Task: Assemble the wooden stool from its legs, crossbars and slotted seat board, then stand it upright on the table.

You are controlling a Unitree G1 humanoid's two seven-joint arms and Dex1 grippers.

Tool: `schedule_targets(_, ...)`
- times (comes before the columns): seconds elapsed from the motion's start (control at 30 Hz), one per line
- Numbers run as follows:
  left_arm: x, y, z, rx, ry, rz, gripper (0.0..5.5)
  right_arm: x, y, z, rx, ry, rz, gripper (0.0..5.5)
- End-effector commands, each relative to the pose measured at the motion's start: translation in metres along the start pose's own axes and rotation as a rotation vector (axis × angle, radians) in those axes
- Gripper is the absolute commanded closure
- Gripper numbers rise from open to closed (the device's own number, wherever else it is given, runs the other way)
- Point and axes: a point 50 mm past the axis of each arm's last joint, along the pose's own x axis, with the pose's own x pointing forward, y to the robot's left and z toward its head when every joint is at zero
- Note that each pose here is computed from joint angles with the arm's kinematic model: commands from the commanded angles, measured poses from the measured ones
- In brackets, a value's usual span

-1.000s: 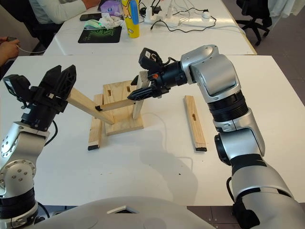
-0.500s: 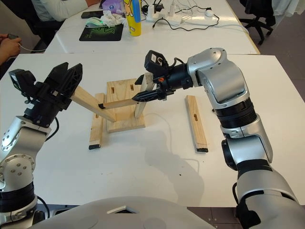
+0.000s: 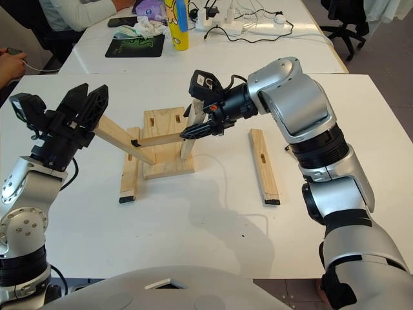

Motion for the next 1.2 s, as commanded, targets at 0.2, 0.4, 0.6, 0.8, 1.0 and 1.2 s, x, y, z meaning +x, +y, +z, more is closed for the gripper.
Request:
schedule_targets(0.2,0.001,-0.017,-0.039,-0.075,0.197,-0.078,2.32,0.082,0.036,-0.037,0.141,0.106,0.273,2.52)
schedule_targets(0.4,0.002,-0.019,-0.039,-0.069,0.194,-0.084,2.32,0.089,0.047,-0.036,0.185,0.046,0.292,2.52)
schedule_targets(0.6,0.002,-0.018,-0.036,-0.061,0.181,-0.082,2.32,0.06,0.024,0.005,0.142,-0.207,0.167,2.52)
schedule_targets(0.8,0.004,-0.016,-0.033,-0.052,0.178,-0.093,2.32,0.035,0.015,0.014,0.104,-0.29,0.084,2.52)
schedule_targets(1.0,0.006,-0.013,-0.033,-0.048,0.189,-0.106,2.32,0.023,0.013,0.014,0.129,-0.369,0.02,1.8)
schedule_targets(1.2,0.008,-0.012,-0.033,-0.045,0.194,-0.116,2.32,0.022,0.015,0.008,0.172,-0.402,-0.002,1.04)
